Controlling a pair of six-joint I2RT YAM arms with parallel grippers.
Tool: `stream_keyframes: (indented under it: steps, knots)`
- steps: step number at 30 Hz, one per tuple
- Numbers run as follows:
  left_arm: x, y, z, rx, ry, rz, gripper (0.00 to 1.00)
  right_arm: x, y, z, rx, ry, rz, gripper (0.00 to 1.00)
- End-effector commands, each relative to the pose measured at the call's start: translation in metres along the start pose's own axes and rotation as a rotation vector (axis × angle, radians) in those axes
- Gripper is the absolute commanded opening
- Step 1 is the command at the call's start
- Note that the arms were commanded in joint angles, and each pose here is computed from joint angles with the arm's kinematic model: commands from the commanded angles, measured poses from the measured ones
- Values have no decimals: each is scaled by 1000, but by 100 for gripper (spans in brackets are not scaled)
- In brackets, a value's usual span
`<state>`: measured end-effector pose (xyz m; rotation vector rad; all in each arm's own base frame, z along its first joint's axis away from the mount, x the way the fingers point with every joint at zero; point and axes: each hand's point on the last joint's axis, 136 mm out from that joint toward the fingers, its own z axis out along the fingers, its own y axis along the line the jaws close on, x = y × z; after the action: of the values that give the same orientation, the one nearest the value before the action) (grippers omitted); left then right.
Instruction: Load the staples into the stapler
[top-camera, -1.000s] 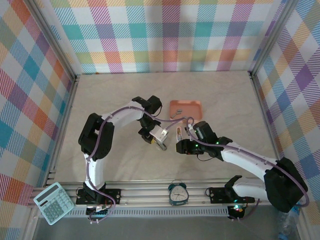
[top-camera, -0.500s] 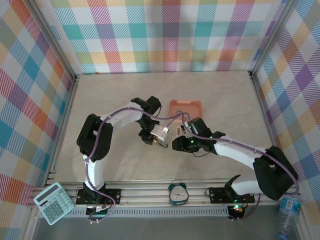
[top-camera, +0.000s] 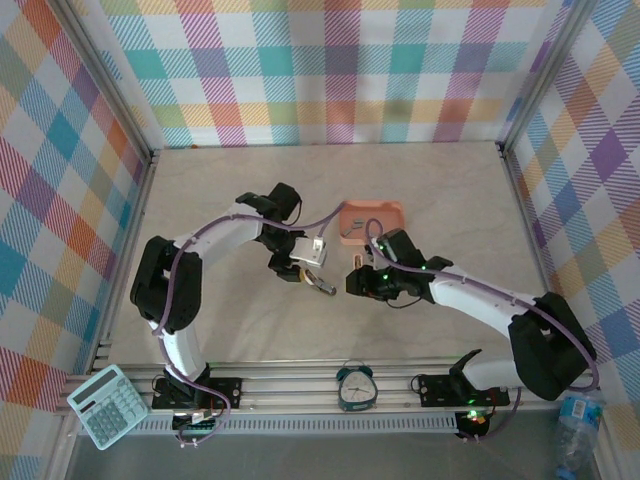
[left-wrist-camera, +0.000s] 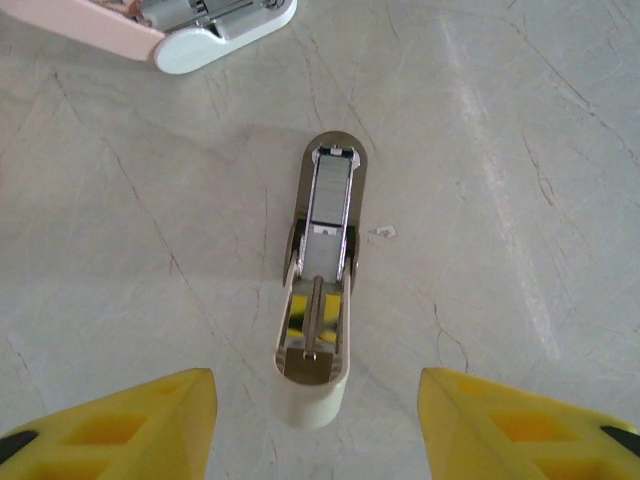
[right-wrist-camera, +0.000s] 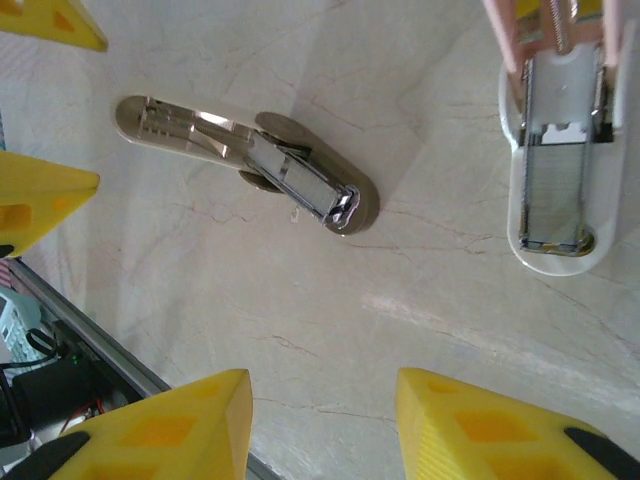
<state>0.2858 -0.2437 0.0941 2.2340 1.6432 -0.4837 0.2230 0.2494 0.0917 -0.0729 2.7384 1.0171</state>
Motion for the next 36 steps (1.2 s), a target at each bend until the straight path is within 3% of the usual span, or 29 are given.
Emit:
stream_keyframes:
  steps: [1, 23, 36]
  knots:
    - [-5, -5, -4, -10, -42, 21, 56, -7, 0, -11, 30, -27, 16, 42]
    - [2, -2, 20, 52, -63, 48, 53, -4, 14, 29, 2, 93, 22, 40]
    - [2, -2, 21, 64, -57, 42, 37, -3, 11, 40, 4, 117, 29, 38]
